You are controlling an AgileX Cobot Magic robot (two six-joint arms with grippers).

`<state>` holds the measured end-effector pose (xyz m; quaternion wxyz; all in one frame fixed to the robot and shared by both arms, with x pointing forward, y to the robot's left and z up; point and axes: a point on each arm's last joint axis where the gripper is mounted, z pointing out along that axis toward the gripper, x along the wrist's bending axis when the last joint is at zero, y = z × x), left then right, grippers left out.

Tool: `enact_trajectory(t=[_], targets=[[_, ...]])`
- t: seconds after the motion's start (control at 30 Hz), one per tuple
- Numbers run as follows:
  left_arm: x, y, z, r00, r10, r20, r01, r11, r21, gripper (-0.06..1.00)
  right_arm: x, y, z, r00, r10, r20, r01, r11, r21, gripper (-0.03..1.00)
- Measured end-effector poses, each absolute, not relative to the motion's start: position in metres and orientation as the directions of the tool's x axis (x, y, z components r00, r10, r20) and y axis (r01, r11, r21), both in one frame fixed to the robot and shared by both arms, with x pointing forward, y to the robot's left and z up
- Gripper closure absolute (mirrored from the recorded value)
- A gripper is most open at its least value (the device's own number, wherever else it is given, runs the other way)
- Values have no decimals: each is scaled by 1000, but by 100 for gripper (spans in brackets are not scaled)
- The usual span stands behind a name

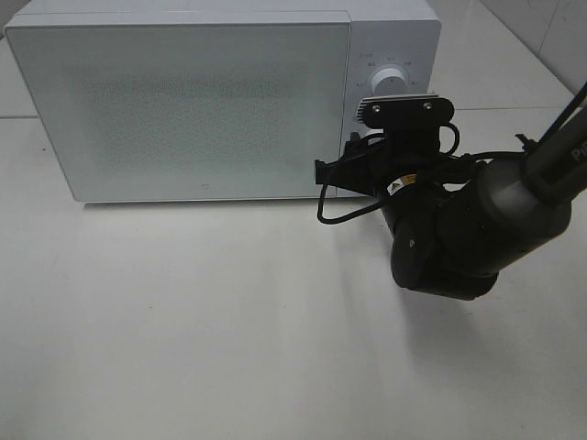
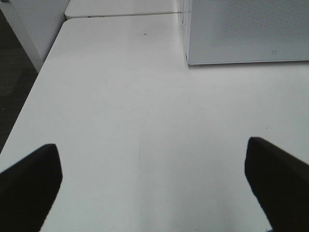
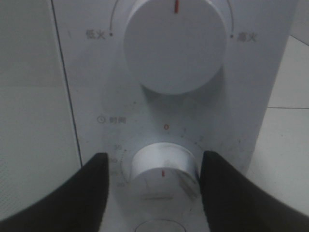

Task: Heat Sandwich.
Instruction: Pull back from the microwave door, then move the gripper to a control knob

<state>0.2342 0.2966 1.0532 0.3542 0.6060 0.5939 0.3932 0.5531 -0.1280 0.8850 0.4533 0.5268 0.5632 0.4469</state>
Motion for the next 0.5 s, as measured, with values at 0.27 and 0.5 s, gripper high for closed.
enact_trajectory(t=[0.27, 0.5], targets=[[234, 297, 1053, -15, 998, 57, 441, -44, 896, -3, 554, -130, 885, -16, 999, -35, 185, 38, 982, 54], [234, 297, 1053, -15, 998, 57, 441, -44, 896, -3, 554, -130, 885, -16, 999, -35, 185, 38, 982, 54]])
